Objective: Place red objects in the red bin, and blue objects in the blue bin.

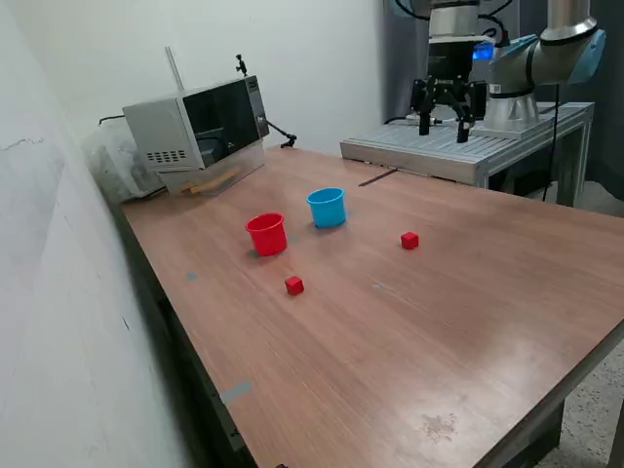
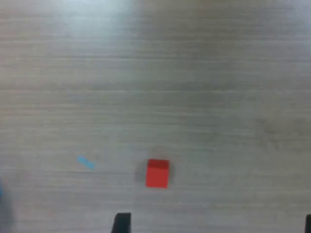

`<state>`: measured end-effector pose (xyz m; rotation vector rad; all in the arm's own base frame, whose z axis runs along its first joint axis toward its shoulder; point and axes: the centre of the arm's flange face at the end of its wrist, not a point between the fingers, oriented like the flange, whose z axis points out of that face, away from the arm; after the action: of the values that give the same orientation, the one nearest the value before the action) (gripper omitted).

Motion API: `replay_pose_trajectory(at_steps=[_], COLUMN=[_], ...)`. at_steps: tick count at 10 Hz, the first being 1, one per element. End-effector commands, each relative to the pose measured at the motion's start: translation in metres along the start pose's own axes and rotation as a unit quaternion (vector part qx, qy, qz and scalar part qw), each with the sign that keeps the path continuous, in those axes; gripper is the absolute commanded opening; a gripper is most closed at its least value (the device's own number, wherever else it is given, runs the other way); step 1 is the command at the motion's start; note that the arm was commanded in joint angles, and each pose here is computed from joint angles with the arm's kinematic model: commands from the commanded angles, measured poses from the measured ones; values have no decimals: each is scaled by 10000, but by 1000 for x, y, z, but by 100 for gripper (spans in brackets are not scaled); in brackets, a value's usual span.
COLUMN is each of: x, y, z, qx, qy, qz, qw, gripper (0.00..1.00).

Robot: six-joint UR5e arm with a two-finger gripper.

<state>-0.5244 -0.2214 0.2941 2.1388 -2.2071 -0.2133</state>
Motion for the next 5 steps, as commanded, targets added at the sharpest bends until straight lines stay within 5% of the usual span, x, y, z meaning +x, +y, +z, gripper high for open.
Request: replay_pose_trajectory(at_steps=[1,5], x=[6,-27], y=[28,72], z=[52,124], qx=[261,425], qy=[-14,-80], qz=[25,371], qw=[9997,9984], gripper=[100,100])
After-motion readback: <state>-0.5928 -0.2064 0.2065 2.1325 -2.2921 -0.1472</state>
